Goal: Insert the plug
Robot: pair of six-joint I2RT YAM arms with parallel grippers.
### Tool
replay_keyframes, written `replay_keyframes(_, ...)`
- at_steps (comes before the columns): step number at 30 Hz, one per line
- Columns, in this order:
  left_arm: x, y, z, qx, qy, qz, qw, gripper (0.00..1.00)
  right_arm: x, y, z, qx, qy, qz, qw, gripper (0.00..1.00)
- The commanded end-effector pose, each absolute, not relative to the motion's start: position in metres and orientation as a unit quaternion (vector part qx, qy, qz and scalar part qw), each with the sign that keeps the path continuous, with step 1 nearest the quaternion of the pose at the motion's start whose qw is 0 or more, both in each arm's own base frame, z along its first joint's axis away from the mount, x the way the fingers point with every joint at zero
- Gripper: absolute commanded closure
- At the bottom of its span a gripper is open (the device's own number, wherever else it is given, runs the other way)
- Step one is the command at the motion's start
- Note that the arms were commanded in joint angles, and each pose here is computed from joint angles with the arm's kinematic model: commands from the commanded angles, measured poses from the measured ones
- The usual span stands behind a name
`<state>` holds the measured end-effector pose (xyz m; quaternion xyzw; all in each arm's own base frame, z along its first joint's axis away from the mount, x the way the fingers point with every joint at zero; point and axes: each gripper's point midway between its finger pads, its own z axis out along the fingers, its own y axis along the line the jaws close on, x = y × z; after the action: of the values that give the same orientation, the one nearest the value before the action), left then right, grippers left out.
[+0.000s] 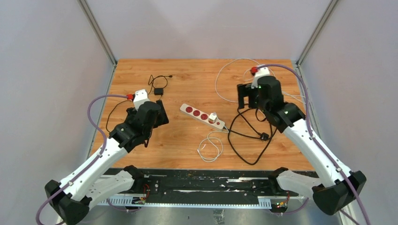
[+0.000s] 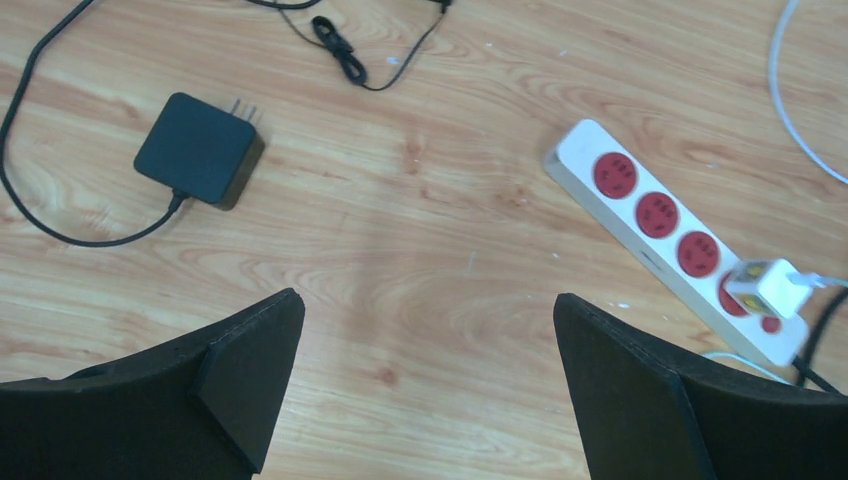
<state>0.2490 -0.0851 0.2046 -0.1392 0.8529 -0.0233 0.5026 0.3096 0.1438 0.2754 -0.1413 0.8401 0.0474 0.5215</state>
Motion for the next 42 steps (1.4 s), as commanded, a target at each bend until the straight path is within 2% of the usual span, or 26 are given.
replay_keyframes(1, 0.266, -0.078, 0.194, -0.145, 0.863, -0.024, 0.483, 0.0, 0.322, 0.094, 0.257, -0.041, 0.857, 0.06, 0.51, 0.0)
replay_keyframes(8, 0.28, -0.051, 0.166, -0.187, 0.867, -0.022, 0.462, 0.0, 0.371, 0.038, 0.247, 0.069, 0.873, 0.058, 0.479, 0.0)
replay_keyframes(17, 0.286, -0.046, 0.155, -0.185, 0.862, -0.012, 0.472, 0.0, 0.505, 0.007, 0.253, 0.165, 0.863, 0.038, 0.475, 0.02)
replay_keyframes(22, 0.283, -0.041, 0.165, -0.193, 0.848, -0.014, 0.494, 0.0, 0.583, -0.007, 0.233, 0.193, 0.853, 0.007, 0.486, 0.04)
replay_keyframes(27, 0.281, -0.039, 0.169, -0.205, 0.834, -0.025, 0.511, 0.0, 0.638, -0.019, 0.21, 0.216, 0.836, -0.012, 0.503, 0.06)
replay_keyframes(32, 0.282, -0.042, 0.168, -0.203, 0.828, -0.041, 0.521, 0.0, 0.671, -0.018, 0.173, 0.231, 0.827, 0.003, 0.512, 0.1)
replay_keyframes(42, 0.283, -0.046, 0.167, -0.206, 0.823, -0.055, 0.526, 0.0, 0.688, -0.025, 0.089, 0.268, 0.832, -0.009, 0.486, 0.18)
